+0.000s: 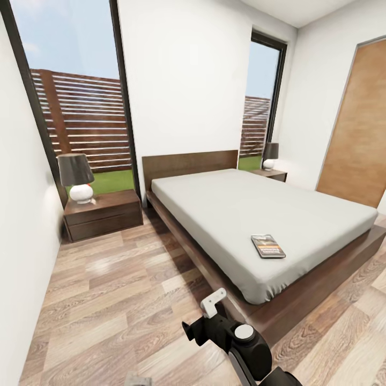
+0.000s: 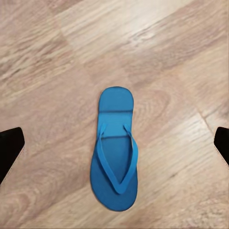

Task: In the bedroom, move the book from the bed onto either nightstand, and place the two sandals side by side next to the bed.

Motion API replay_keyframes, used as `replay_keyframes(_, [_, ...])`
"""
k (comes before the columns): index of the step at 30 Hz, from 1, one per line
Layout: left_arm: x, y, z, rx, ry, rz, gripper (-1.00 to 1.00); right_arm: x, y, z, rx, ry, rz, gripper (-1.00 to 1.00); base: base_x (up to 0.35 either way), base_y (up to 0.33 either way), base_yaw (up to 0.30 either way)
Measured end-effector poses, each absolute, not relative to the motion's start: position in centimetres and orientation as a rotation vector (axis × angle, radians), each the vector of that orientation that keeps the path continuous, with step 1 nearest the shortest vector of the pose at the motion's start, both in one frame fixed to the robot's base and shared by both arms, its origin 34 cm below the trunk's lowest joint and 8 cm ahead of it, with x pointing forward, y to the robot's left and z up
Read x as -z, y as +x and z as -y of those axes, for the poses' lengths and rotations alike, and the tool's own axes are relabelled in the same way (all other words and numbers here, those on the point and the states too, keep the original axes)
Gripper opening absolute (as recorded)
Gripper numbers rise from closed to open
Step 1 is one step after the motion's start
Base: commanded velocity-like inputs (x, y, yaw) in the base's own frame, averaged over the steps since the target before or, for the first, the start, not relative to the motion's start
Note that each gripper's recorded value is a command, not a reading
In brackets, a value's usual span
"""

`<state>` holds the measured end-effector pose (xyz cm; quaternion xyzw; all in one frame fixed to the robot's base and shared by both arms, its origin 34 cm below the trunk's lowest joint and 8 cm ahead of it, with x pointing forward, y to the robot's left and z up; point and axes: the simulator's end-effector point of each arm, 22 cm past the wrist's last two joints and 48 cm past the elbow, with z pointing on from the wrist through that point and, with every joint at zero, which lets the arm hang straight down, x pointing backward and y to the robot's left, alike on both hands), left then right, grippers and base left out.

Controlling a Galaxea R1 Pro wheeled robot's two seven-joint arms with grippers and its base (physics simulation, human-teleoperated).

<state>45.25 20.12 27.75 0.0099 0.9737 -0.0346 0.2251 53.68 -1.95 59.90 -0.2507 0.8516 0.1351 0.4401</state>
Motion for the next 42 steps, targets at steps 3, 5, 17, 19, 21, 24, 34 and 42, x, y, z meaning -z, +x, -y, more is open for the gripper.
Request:
replay_keyframes(3, [-27.8,46.5,-20.1,0.095,0.03,-2.673,1.0,-59.2,53.5,2.0,-0.333,-0.622,-2.116,1.0,0.0,0.0,0.0])
replay_keyframes(5, [-27.7,47.0,-20.2,0.094,0.031,-2.677,1.0,-58.8,53.4,2.1,-0.332,-0.622,-2.116,1.0,0.0,0.0,0.0])
replay_keyframes(17, [-25.6,47.4,-20.2,0.1,0.023,-2.677,1.0,-56.1,52.8,2.1,-0.33,-0.621,-2.114,1.0,0.0,0.0,0.0])
replay_keyframes(19, [-25.2,47.4,-20.2,0.1,0.023,-2.675,1.0,-55.7,52.7,2.1,-0.33,-0.621,-2.114,1.0,0.0,0.0,0.0])
replay_keyframes(21, [-24.8,47.4,-20.2,0.101,0.022,-2.668,1.0,-55.2,52.6,2.1,-0.33,-0.621,-2.114,1.0,0.0,0.0,0.0])
replay_keyframes(24, [-24.2,47.4,-20.1,0.101,0.021,-2.657,1.0,-54.6,52.4,2.1,-0.328,-0.62,-2.114,1.0,0.0,0.0,0.0])
replay_keyframes(34, [-22.4,46.8,-20.2,0.102,0.021,-2.664,1.0,-52.5,52.5,2.7,-0.322,-0.613,-2.133,1.0,0.0,0.0,0.0])
replay_keyframes(42, [-22.4,46.9,-20.2,0.102,0.02,-2.663,1.0,-52.8,53.2,3.6,-0.304,-0.595,-2.13,1.0,0.0,0.0,0.0])
